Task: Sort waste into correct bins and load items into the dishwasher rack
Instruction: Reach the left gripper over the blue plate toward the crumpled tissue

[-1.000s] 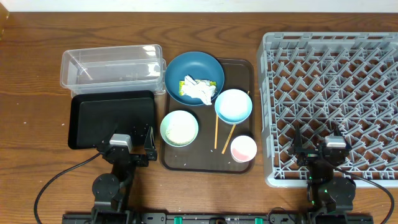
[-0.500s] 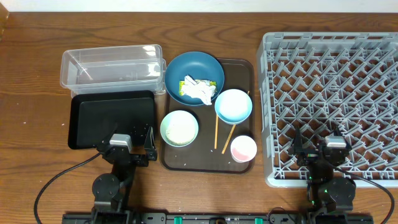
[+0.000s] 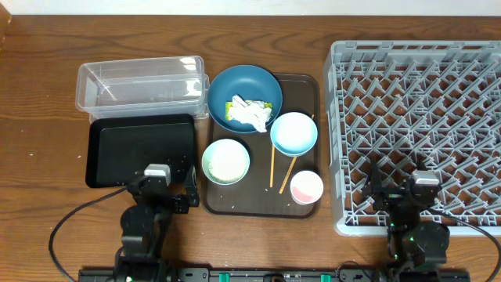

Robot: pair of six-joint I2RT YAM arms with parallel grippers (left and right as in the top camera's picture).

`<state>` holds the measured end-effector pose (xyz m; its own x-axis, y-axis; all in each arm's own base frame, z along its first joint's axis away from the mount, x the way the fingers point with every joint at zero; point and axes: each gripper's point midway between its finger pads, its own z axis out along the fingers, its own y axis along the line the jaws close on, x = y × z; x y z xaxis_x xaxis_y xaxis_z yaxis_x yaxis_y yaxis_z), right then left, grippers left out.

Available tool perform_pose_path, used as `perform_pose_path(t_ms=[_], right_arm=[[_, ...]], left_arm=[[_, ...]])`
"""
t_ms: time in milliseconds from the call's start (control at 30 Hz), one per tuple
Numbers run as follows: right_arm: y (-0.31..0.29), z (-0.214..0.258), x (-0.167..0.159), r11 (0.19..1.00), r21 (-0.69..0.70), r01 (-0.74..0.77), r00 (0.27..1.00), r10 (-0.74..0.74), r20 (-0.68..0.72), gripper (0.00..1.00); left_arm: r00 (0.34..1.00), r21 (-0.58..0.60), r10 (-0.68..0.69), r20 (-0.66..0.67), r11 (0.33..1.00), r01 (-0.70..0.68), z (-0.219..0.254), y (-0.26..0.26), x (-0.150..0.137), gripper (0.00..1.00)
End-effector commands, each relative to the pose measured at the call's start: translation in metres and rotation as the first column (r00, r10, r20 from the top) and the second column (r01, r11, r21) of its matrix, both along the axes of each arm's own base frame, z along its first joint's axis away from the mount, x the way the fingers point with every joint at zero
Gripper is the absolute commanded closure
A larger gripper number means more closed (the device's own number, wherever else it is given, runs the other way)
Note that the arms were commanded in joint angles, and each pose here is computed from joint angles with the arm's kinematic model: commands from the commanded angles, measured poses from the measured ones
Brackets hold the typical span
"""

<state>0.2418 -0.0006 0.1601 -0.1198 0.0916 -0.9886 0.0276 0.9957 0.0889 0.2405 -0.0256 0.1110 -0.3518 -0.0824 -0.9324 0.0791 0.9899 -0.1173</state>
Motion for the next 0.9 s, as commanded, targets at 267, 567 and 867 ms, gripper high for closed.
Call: perform_pose_path(t_ms=[267, 567, 867], right_arm=[[0.013, 0.054, -0.004, 0.996, 0.068, -0.054, 0.981, 0.066, -0.184, 0.01], [0.027, 0.051, 0.001, 0.988, 0.045, -0.149, 0.815, 0.149, -0.560, 0.01], [0.028, 0.044, 0.011, 0.985, 0.048, -0.164, 0.734, 0.154, -0.662, 0.01]], left_arm=[[0.956, -0.071, -0.062, -0.286, 0.997, 0.044, 0.057, -0.014, 0.001, 0.01], [0.820, -0.129, -0.133, -0.557, 0.989, 0.073, 0.081, -0.028, -0.010, 0.01], [0.796, -0.130, -0.133, -0.590, 0.989, 0.068, 0.084, -0.028, -0.013, 0.01]])
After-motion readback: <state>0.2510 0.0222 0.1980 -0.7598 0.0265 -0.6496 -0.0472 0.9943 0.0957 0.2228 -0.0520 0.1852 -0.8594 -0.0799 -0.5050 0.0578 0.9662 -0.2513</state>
